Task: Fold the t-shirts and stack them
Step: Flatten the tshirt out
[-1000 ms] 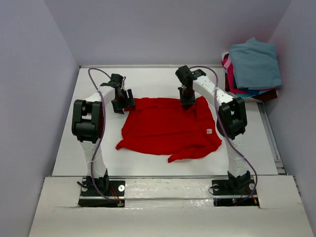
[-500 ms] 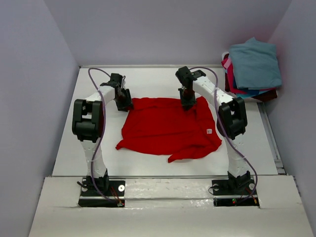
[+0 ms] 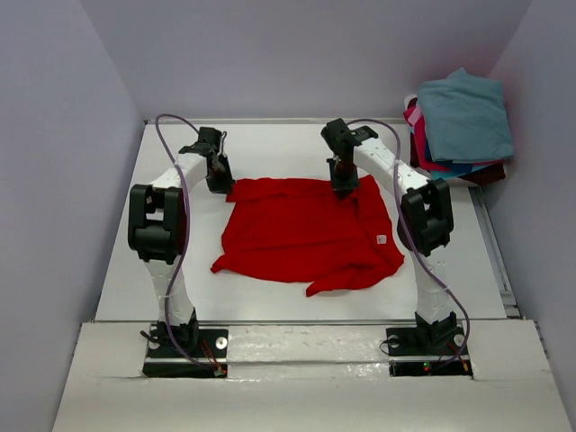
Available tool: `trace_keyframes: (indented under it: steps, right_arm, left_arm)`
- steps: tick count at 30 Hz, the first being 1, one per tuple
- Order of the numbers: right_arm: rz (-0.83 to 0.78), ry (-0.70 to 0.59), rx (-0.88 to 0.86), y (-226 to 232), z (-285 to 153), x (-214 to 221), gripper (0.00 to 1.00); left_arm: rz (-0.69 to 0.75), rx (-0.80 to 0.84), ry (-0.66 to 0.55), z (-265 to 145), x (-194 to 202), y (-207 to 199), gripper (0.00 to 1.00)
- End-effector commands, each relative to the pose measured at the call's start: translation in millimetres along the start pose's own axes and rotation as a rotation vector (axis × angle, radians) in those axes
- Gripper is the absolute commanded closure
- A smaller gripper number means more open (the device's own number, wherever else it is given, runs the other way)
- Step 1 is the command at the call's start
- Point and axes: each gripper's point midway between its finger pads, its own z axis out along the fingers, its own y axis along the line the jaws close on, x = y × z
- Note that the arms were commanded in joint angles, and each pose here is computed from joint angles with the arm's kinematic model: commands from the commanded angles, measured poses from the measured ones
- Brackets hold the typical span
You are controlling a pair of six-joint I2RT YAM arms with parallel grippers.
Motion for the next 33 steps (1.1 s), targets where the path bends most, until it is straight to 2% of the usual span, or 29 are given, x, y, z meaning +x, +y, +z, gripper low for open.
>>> trace_keyframes:
  steps: [1, 9, 11, 14, 18, 28, 33]
  right_arm:
    - [0.027, -0.117, -0.008, -1.6, -34.8, -25.5, 0.92]
    - [0.033, -0.151, -0.005, 1.0, -43.0, -41.6, 0.93]
    - [0.033, -0.142, 0.0, 0.4, -42.9, -39.9, 0.93]
    - [0.035, -0.145, -0.007, 0.8, -44.1, -39.0, 0.93]
    - [0.035, -0.128, -0.003, -0.5, -40.5, -33.2, 0.93]
    - [0.035, -0.127, 0.001, -2.7, -42.5, -30.3, 0.93]
    - [0.034, -0.122, 0.003, -3.9, -42.1, -27.5, 0.93]
  left_arm:
    - [0.03, -0.005, -0.112, -35.7, -34.7, -6.0, 0.94]
    - [0.034, 0.014, -0.113, -37.9, -35.3, -9.6, 0.94]
    - [0.022, -0.018, -0.109, -36.4, -28.3, -1.5, 0.72]
    - [0.009, -0.027, -0.127, -35.5, -27.4, 5.2, 0.68]
    - [-0.015, -0.052, -0.115, -27.2, -21.7, 18.7, 0.5]
    - [-0.063, 0.05, -0.064, -12.3, -8.8, 18.9, 0.49]
    - [-0.048, 0.192, -0.041, -9.4, -7.3, -5.1, 0.51]
